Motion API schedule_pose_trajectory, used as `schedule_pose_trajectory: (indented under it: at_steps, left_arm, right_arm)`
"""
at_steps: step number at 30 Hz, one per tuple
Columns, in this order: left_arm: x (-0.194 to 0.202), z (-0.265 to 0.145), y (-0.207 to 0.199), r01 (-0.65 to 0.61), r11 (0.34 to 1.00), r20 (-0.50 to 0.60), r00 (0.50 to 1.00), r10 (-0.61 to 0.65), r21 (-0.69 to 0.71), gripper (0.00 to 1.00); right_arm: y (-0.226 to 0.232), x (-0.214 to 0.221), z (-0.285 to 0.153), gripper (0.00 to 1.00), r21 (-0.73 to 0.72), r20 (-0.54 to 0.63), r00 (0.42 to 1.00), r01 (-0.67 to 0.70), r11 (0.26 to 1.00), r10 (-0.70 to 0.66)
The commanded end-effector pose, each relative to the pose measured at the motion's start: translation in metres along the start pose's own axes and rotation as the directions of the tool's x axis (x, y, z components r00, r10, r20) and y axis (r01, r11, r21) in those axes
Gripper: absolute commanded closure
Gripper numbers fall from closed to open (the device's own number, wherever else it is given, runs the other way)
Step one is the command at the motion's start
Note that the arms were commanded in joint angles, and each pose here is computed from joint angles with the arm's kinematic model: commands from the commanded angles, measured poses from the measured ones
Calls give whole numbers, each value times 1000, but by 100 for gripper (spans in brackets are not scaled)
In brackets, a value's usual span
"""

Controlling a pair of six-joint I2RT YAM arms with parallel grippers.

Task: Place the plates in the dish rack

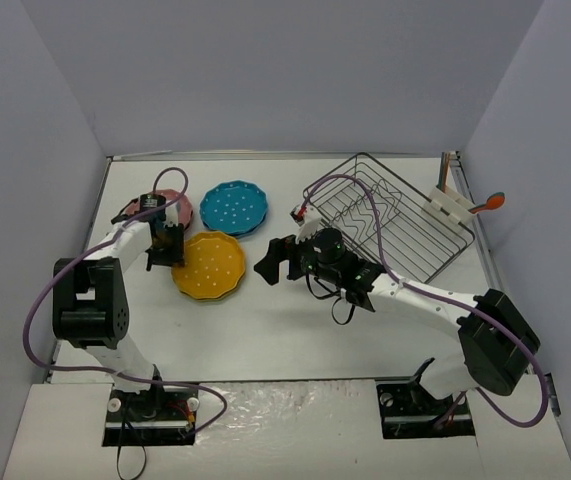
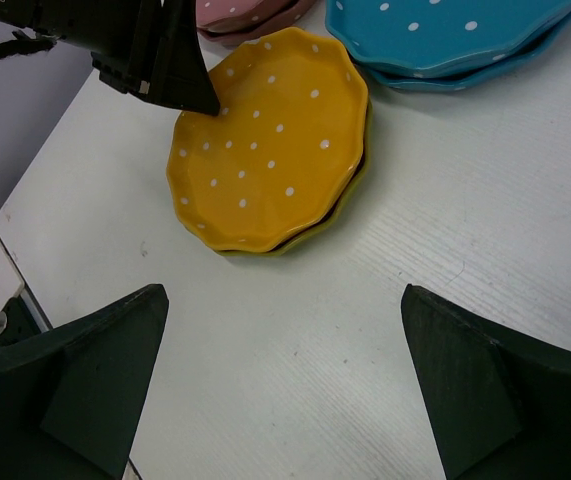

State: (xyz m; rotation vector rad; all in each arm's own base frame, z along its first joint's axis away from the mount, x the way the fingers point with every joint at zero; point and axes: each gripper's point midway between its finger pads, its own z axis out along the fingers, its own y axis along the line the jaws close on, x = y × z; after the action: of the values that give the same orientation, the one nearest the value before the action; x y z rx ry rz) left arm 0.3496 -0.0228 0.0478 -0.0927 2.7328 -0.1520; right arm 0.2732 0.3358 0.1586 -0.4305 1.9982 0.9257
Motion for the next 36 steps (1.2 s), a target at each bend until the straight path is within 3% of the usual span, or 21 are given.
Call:
schedule_pose_trajectory:
  at_steps: [1,8,21,28,36]
  left_arm:
    - [-29,-13,-7,-12,999,80,997,10,31,79]
    - [-31,-26,-18,20,997,96,995,-28,81,100]
    - [-17,-66,-48,277,938,65,953,-296,208,100]
    - [-11,-77,-76,441,819,31,874,-485,366,100]
    - [-7,-98,-88,531,706,37,787,-616,469,100]
  right_arm:
    - [24,-36,-8,0,-72,118,993,27,997,-18]
    - [24,-34,-8,0,-70,116,993,17,997,-9]
    - [17,-22,11,0,-1,83,985,-149,989,149]
    - [12,-2,31,0,21,49,952,-305,952,304]
    - [6,13,42,0,51,40,904,-427,903,425]
